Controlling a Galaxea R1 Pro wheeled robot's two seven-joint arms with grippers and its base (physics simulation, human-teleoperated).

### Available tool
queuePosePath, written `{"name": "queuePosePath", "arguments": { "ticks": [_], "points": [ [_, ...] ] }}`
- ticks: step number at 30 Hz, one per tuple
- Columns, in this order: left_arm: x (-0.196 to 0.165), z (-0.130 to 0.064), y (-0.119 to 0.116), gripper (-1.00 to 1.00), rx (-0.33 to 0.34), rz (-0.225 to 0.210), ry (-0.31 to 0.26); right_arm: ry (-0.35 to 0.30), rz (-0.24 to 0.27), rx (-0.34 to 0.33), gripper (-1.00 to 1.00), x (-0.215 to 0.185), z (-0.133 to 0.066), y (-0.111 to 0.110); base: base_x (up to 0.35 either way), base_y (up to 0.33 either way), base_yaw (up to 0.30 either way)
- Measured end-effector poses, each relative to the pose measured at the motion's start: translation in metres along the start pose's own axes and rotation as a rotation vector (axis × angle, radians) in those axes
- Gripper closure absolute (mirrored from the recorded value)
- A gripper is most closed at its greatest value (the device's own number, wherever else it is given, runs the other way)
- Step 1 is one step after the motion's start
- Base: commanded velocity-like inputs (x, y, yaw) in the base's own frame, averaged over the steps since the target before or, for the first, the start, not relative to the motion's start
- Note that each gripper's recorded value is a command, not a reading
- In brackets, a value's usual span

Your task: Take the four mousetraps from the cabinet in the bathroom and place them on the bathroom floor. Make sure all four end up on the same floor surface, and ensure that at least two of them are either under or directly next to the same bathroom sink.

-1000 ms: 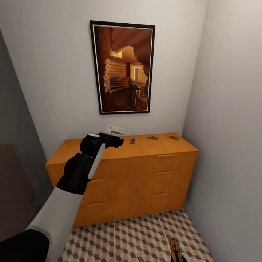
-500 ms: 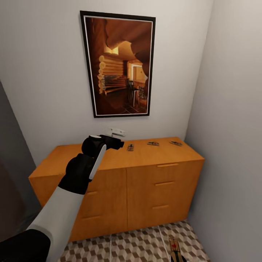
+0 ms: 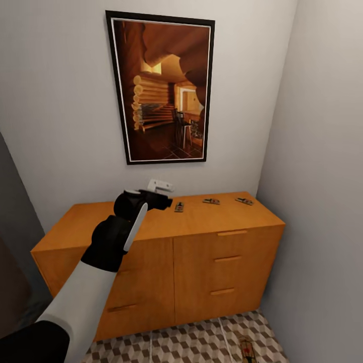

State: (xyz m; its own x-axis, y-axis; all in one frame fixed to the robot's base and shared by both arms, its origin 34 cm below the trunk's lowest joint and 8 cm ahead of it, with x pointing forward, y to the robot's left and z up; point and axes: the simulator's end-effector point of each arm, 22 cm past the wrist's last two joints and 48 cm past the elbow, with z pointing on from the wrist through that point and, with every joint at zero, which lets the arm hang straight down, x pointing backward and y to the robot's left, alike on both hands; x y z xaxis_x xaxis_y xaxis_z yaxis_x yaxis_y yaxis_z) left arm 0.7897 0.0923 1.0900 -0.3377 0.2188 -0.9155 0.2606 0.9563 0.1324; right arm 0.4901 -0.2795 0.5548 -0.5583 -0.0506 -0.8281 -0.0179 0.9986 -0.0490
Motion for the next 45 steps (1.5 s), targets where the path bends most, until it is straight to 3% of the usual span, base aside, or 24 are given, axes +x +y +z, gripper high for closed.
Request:
{"name": "queuePosePath", "arguments": {
  "ticks": [5,13,36,45],
  "points": [
    [0.007,0.001,-0.002,-1.0,0.005,-0.005,0.009,0.101,-0.008,0.017,1.0,0.033,-0.011,-0.012,0.001,0.0,0.0],
    [0.01,0.001,-0.003,-1.0,0.005,-0.005,0.013,0.151,-0.011,0.021,1.0,0.057,-0.025,-0.015,0.0,0.0,0.0],
    [0.02,0.003,-0.006,-1.0,0.013,-0.01,0.028,0.164,-0.005,0.022,1.0,0.064,-0.029,-0.013,0.0,-0.001,0.0],
    [0.026,0.004,-0.007,-1.0,0.014,-0.012,0.037,0.164,-0.003,0.02,1.0,0.064,-0.029,-0.011,0.0,-0.207,0.0]
  ]
}}
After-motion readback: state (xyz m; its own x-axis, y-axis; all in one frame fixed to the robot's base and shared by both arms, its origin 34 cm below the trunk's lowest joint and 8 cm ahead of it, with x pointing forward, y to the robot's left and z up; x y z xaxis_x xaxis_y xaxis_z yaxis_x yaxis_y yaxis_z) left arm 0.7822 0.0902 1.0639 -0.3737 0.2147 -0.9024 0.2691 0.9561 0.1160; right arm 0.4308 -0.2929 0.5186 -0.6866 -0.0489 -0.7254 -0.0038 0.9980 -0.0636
